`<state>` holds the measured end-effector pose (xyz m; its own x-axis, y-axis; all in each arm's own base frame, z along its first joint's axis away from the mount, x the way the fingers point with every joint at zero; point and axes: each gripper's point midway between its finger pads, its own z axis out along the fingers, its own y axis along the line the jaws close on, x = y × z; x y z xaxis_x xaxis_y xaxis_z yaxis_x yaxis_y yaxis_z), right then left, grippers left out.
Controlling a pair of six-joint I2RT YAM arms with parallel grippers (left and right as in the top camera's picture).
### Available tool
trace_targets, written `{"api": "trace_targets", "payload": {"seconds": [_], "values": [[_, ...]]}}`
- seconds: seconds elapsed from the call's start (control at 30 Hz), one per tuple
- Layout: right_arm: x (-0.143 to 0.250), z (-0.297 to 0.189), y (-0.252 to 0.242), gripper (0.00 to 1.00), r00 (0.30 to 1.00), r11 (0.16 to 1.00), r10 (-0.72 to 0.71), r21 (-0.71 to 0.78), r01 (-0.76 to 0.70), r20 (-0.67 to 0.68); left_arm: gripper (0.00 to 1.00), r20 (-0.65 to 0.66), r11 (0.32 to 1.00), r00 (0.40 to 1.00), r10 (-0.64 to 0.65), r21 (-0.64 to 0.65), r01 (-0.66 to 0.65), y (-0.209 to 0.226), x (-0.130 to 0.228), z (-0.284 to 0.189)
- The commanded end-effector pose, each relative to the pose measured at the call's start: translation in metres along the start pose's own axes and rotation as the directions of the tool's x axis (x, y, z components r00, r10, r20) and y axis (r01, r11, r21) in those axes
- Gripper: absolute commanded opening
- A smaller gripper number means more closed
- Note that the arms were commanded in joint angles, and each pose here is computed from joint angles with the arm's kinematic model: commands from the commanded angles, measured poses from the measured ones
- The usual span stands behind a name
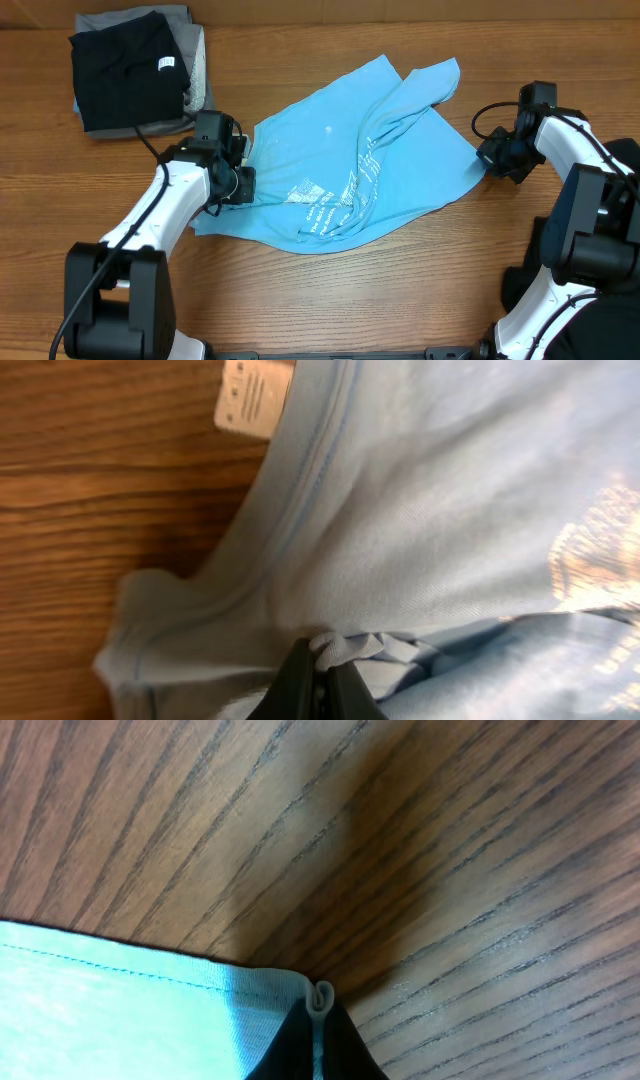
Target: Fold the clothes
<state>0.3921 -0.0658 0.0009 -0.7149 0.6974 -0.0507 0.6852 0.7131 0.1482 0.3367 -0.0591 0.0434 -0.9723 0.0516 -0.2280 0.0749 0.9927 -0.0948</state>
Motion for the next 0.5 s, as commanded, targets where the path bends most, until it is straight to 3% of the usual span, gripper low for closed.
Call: {"api": "trace_targets", "payload": {"seconds": [0.0,0.17,0.47], "values": [[0.004,0.004,0.002,0.04,0.999,1.000,0.014,-0.003,-0.014,-0.029,0.04,0.164,0.999,0.987,-0.005,0.039,-0.001,-0.013,-0.037,-0.054],[-0.004,-0.028,0.013,0.04,0.999,0.998,0.006,-0.055,-0.004,0.033,0.04,0.295,0.998,0.955,0.002,0.052,-0.019,-0.019,-0.055,-0.106],[-0.009,-0.101,0.024,0.04,0.985,0.990,-0.002,-0.142,0.027,0.170,0.04,0.420,0.998,0.907,0.008,0.060,-0.036,-0.023,-0.055,-0.155]]}}
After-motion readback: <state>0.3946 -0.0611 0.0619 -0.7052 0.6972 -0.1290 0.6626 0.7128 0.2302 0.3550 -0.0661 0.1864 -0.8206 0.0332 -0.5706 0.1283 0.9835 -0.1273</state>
